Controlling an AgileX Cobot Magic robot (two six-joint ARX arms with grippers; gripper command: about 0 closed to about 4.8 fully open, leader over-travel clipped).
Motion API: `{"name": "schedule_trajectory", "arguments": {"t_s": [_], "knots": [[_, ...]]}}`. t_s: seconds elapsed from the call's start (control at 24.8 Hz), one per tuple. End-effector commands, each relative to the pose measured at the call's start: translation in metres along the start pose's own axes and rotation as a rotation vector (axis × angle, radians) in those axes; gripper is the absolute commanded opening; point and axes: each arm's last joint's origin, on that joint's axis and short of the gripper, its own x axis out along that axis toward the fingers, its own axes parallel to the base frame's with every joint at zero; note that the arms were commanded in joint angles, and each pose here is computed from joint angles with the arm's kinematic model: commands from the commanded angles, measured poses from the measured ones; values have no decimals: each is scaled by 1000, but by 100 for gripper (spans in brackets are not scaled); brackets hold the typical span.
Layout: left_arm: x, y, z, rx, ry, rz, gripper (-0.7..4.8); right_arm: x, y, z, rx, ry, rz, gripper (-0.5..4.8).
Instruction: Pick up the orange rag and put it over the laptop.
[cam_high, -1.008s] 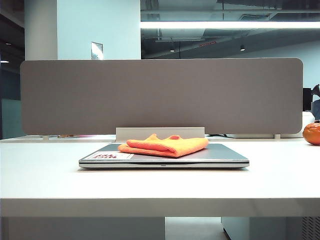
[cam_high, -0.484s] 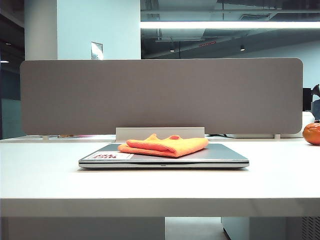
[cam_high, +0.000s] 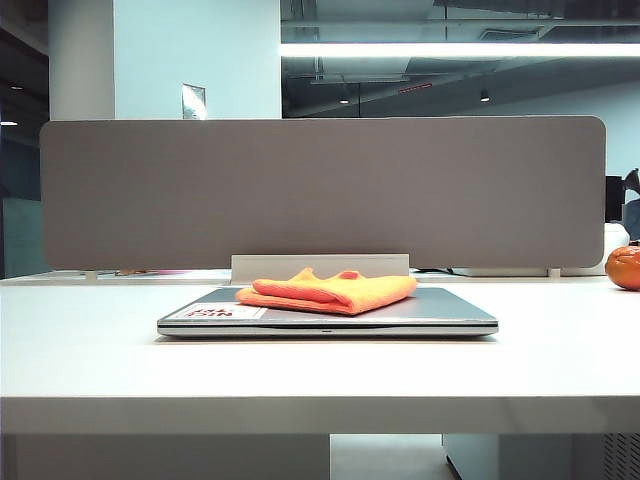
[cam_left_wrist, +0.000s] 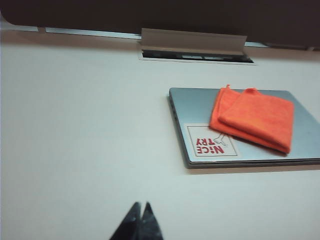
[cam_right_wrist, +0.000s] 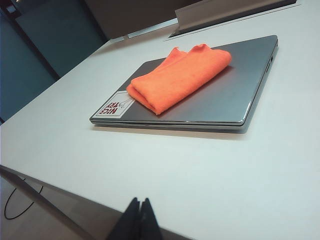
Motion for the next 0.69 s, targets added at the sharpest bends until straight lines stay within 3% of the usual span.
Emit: {"name": "schedule_trajectory", "arguments": {"t_s": [0.04, 0.16, 0.24, 0.48, 0.69], "knots": [[9, 4, -10, 35, 1, 149, -6, 0, 0, 1, -11, -12, 6, -5], [29, 12, -33, -13, 3, 242, -6, 0, 0, 1, -11, -12, 6, -5], [42, 16, -47, -44, -28, 217, -6, 0, 0, 1, -12, -13, 6, -5], [57, 23, -77, -48, 19, 227, -6, 0, 0, 1, -12, -13, 6, -5], [58, 34, -84, -69, 32, 326, -6, 0, 0, 1, -12, -13, 6, -5]]}}
